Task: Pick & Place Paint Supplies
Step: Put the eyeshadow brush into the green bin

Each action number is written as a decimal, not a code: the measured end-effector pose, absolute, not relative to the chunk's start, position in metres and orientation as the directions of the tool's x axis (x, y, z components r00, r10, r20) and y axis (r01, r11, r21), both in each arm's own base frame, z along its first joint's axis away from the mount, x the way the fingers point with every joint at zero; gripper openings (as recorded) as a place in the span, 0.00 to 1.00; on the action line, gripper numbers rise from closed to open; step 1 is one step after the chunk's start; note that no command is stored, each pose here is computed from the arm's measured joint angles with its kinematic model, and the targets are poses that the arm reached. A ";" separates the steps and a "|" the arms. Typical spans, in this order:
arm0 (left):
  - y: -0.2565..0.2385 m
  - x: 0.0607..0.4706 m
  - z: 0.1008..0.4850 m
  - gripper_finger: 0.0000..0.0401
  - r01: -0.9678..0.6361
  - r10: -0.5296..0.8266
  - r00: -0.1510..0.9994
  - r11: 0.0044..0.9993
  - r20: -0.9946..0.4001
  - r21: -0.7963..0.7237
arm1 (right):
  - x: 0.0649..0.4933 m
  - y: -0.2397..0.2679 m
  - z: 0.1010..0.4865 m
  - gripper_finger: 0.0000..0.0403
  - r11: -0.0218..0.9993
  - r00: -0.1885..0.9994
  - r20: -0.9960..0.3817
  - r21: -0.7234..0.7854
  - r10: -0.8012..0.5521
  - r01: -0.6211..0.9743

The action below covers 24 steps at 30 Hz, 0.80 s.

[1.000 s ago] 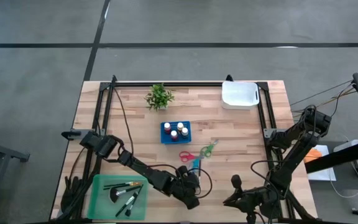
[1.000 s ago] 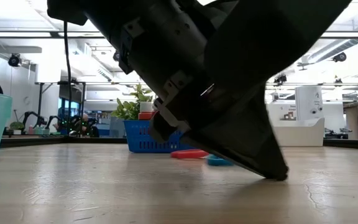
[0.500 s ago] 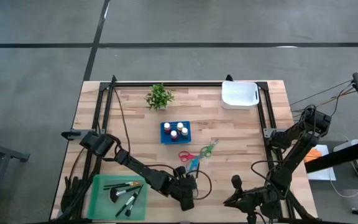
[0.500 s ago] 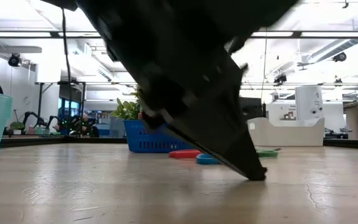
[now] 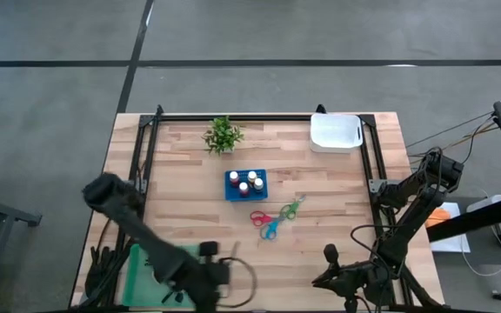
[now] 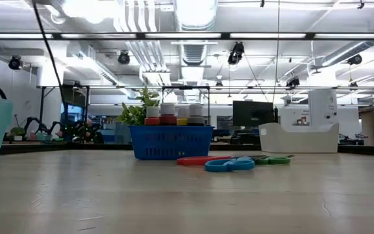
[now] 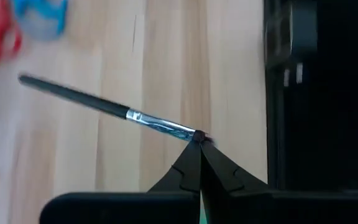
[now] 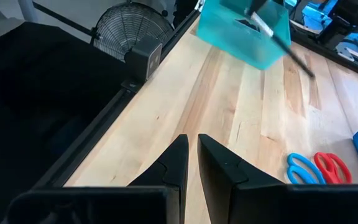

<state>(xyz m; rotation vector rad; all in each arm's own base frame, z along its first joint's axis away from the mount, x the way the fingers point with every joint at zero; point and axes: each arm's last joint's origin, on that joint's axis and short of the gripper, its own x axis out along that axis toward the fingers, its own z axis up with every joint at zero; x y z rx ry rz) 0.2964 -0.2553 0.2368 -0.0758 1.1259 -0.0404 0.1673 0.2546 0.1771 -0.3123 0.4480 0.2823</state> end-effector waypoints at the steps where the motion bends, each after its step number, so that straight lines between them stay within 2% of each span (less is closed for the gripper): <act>1: -0.259 0.284 0.241 0.00 -0.015 -0.060 0.406 0.997 -0.912 -0.073 | 0.167 0.255 0.177 0.08 0.914 0.864 -0.462 -0.232 0.197 -0.333; 6: -0.280 0.220 0.267 0.00 -0.023 -0.069 0.342 0.996 -0.937 -0.082 | 0.168 0.255 0.178 0.08 0.913 0.866 -0.458 -0.233 0.200 -0.335; 10: -0.292 0.183 0.266 0.00 -0.131 -0.033 0.271 0.989 -0.962 -0.071 | 0.168 0.256 0.179 0.08 0.909 0.869 -0.450 -0.240 0.206 -0.340; 19: -0.295 0.149 0.241 0.01 -0.296 0.045 0.189 0.955 -0.981 -0.013 | 0.169 0.256 0.180 0.08 0.912 0.883 -0.429 -0.255 0.191 -0.321; 24: -0.285 0.142 0.219 0.13 -0.377 0.091 0.066 0.924 -0.994 0.059 | 0.169 0.256 0.180 0.08 0.913 0.887 -0.424 -0.261 0.183 -0.312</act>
